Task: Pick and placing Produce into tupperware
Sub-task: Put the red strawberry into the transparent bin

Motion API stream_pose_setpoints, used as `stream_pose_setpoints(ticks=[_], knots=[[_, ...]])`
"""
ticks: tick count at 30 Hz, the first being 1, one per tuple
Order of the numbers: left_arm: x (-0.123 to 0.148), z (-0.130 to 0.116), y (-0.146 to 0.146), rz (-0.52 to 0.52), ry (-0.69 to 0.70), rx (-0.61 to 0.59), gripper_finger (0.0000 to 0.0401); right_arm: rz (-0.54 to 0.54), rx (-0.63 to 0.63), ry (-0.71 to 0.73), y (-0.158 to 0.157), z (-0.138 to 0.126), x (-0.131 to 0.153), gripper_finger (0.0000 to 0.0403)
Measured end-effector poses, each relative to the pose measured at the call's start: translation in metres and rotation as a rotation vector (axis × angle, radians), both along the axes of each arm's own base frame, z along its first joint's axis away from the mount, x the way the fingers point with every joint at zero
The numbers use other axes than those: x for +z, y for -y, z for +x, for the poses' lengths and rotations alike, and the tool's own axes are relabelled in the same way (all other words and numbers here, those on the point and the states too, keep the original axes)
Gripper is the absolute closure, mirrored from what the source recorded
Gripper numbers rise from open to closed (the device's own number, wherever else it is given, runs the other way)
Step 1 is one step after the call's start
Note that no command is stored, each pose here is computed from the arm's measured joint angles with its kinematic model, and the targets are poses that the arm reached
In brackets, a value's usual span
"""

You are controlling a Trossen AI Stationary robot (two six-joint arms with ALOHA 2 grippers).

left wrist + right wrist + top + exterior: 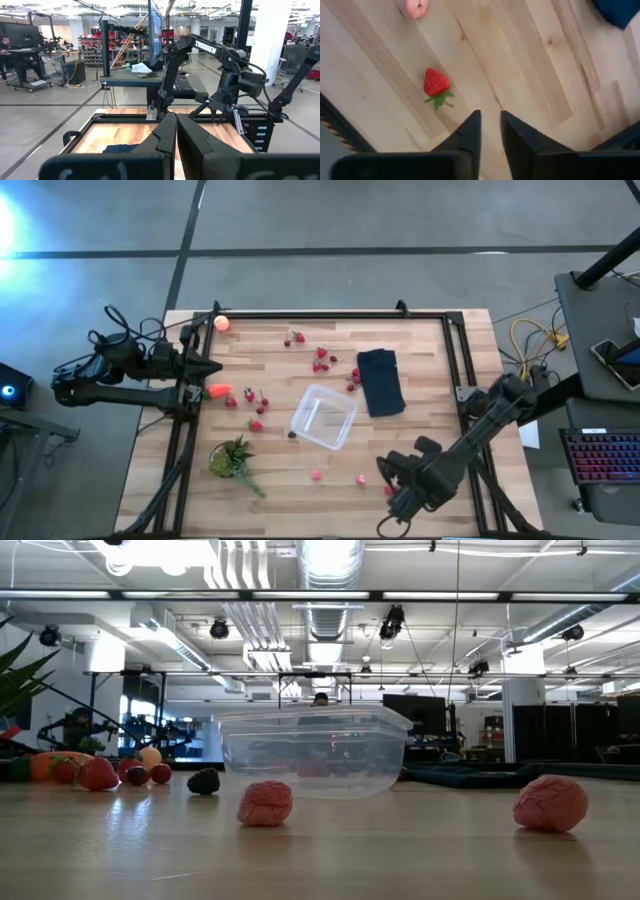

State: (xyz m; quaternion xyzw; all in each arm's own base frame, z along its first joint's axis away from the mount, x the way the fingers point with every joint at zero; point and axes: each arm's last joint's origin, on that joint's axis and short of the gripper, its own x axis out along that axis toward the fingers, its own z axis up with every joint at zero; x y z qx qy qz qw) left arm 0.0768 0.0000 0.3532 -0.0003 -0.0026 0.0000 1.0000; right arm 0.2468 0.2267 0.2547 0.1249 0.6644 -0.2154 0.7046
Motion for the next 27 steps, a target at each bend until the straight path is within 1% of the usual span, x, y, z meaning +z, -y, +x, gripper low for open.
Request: stream_pose_setpoints(ticks=[4, 7, 9, 11, 13, 14, 15, 16, 17, 18, 19, 20, 22, 25, 27], knots=[[0.000, 0.000, 0.000, 0.000, 0.000, 0.000, 0.0401, -0.025, 0.058, -0.006, -0.003, 0.003, -0.007, 0.0259], [0.000, 0.000, 0.000, 0.000, -0.001, 0.000, 0.0401, -0.070, 0.120, 0.026, -0.005, 0.001, -0.007, 0.0216], [0.000, 0.000, 0.000, 0.000, 0.000, 0.000, 0.0401, -0.098, 0.152, 0.047, -0.006, 0.000, -0.007, 0.0197], [0.000, 0.000, 0.000, 0.000, 0.000, 0.000, 0.0401, -0.127, 0.190, 0.049, -0.006, -0.002, -0.010, 0.0189], [0.000, 0.000, 0.000, 0.000, -0.001, 0.000, 0.0401, -0.146, 0.213, 0.002, -0.003, -0.005, -0.016, 0.0188], [0.000, 0.000, 0.000, 0.000, -0.001, 0.000, 0.0401, -0.144, 0.201, -0.038, 0.000, -0.005, -0.018, 0.0188], [0.000, 0.000, 0.000, 0.000, 0.000, 0.000, 0.0401, -0.150, 0.148, -0.065, 0.004, -0.003, -0.021, 0.0190], [0.000, 0.000, 0.000, 0.000, 0.000, 0.000, 0.0401, -0.166, 0.053, -0.066, 0.007, -0.002, -0.022, 0.0192], [0.000, 0.000, 0.000, 0.000, 0.000, 0.000, 0.0401, -0.175, -0.051, -0.055, 0.010, -0.001, -0.022, 0.0195], [0.000, 0.000, 0.000, 0.000, -0.001, 0.000, 0.0401, -0.181, -0.117, -0.032, 0.012, 0.000, -0.021, 0.0199], [0.000, 0.000, 0.000, 0.000, 0.000, 0.000, 0.0401, -0.182, -0.124, 0.006, 0.012, 0.002, -0.019, 0.0202], [0.000, 0.000, 0.000, 0.000, 0.000, 0.000, 0.0401, -0.166, -0.089, 0.056, 0.009, 0.004, -0.016, 0.0206], [0.000, 0.000, 0.000, 0.000, -0.001, 0.000, 0.0401, -0.100, 0.054, 0.130, 0.000, 0.010, -0.013, 0.0212], [0.000, 0.000, 0.000, 0.000, 0.000, 0.000, 0.0401, -0.001, 0.273, 0.166, -0.015, 0.015, -0.018, 0.0217], [0.000, 0.000, 0.000, 0.000, 0.000, 0.000, 0.0401, 0.039, 0.335, 0.168, -0.023, 0.017, -0.027, 0.0218]])
